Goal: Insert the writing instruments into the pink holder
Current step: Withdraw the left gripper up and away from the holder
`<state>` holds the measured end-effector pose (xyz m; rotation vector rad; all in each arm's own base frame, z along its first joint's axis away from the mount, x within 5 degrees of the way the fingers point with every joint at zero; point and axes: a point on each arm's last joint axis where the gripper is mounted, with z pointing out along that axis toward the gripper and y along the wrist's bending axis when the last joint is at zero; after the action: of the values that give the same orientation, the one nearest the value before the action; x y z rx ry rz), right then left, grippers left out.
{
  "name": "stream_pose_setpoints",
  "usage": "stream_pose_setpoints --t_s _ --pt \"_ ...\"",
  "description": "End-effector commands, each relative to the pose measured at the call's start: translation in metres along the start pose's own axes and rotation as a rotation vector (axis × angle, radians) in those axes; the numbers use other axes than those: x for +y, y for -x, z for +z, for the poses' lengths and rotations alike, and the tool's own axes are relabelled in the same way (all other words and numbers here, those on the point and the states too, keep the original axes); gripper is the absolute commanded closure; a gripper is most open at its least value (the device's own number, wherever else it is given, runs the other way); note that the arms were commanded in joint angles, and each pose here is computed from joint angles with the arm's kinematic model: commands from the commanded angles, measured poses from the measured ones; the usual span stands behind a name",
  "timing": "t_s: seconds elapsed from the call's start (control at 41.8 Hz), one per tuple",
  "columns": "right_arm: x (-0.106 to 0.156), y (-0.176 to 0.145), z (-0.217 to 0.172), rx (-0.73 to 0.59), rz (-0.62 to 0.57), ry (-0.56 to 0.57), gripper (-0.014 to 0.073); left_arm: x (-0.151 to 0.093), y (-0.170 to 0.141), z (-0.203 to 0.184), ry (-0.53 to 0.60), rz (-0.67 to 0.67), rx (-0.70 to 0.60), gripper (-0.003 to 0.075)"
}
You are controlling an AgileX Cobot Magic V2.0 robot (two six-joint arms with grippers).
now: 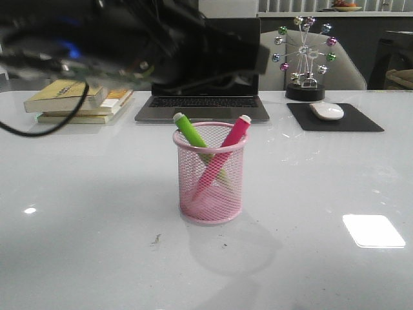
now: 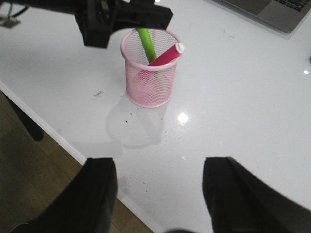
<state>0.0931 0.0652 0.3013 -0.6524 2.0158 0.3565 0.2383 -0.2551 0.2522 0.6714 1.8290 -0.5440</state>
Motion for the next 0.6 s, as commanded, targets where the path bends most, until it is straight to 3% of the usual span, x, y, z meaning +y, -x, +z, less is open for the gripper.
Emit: stream_pose_setpoints --t_s 0.0,0.263,0.574 --pt "-0.001 0.014 -0.005 -0.1 -0.02 -0.009 0.0095 0.004 0.045 -0.031 -0.03 0.05 -0.024 0.0311" --pt "-0.001 0.014 -0.005 -0.1 -0.02 -0.009 0.0095 0.015 0.072 -0.097 -0.025 0.272 0.267 0.0311" --pt "-0.001 0.014 -0.005 -0.1 -0.02 -0.009 0.0095 0.025 0.054 -0.156 0.055 0.331 0.366 0.0316"
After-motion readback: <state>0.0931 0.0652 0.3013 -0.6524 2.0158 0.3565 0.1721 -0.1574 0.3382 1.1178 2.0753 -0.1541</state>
